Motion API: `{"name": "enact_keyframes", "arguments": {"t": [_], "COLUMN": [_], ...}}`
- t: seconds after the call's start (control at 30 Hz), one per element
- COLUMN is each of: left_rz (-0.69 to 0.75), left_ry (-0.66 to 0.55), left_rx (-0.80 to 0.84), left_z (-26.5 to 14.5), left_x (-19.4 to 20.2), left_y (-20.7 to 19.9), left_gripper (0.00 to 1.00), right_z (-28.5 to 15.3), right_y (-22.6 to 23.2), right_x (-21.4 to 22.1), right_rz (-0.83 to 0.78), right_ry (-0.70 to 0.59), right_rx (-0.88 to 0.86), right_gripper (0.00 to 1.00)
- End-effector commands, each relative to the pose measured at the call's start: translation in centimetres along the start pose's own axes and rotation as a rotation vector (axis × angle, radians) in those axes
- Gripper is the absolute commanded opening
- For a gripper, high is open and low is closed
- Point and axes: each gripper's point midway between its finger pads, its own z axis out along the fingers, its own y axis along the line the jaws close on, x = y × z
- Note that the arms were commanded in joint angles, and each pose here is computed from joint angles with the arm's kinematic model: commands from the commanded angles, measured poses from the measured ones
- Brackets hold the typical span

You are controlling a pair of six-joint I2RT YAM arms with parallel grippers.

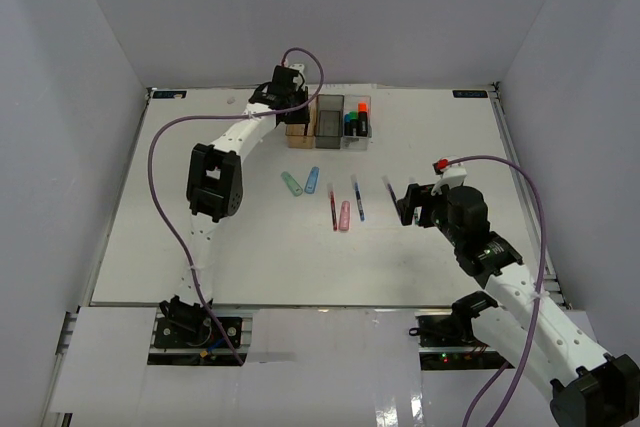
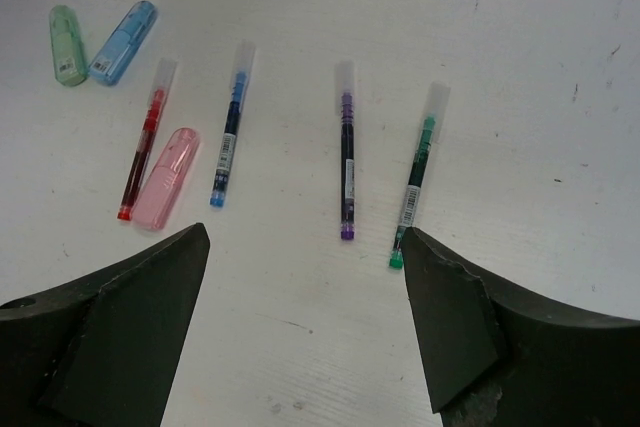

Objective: Sort the stationery into containers
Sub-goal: Place the pen in the storage box, then pick up the pen from the center of the board.

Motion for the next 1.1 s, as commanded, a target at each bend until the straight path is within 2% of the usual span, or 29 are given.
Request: {"name": "enact_keyframes", "arguments": {"t": [0.0,0.07,0.1,0.17,0.4,0.43,0.5,0.53,0.57,0.77,0.9,1.07], "left_rz": [0.006,0.002,-0.003,-0.016,-0.124,-0.154,-0.161,-0.193,-0.191,-0.215,-0.205,-0.180], "left_ry": [-0.130,-0.124,-0.120,-0.134,-0.114,-0.071,-0.069,-0.024,-0.017,0.130,0.200,0.254], "left_rx": [0.014,0.010,0.009,0.022,0.053,0.025,0.036,-0.006,0.016,-0.030,-0.073,-0.113], "left_z": [-3.4,-3.7,-3.8,-5.0,-10.8,-10.8,-13.0,-12.8,-13.8,-14.1,-13.2,-12.1], "left_x": [-5.4,-5.3,-5.1,-5.7,-5.0,-3.0,-2.1,0.4,1.2,10.3,14.2,17.3], "left_y": [-0.7,-0.6,-0.6,-1.1,-3.2,-2.9,-4.9,-4.5,-6.2,-9.6,-10.9,-11.8], "left_gripper": [0.35,0.43,0.51,0.59,0.65,0.66,0.67,0.67,0.68,0.67,0.65,0.62], "right_z": [0.1,0.1,0.0,-0.1,-0.6,-0.7,-0.7,-0.8,-0.8,-0.8,-1.0,-1.2], "right_y": [0.1,0.1,0.1,0.2,0.1,0.0,-0.1,-0.1,-0.1,-0.1,-0.1,-0.1], "right_x": [-0.9,-1.0,-1.0,-1.1,-1.8,-2.0,-2.0,-2.0,-2.0,-1.9,-2.0,-2.1], "right_rz": [-0.009,-0.007,-0.008,-0.007,-0.003,0.001,0.002,0.003,0.002,0.005,0.009,0.010], "right_ry": [-0.040,-0.043,-0.046,-0.049,-0.081,-0.088,-0.091,-0.092,-0.092,-0.094,-0.101,-0.112], "right_rx": [-0.012,-0.010,-0.010,-0.012,-0.008,-0.004,0.003,0.003,0.004,0.002,0.000,-0.002], "right_gripper": [0.84,0.84,0.84,0.84,0.84,0.84,0.84,0.84,0.84,0.84,0.84,0.84]}}
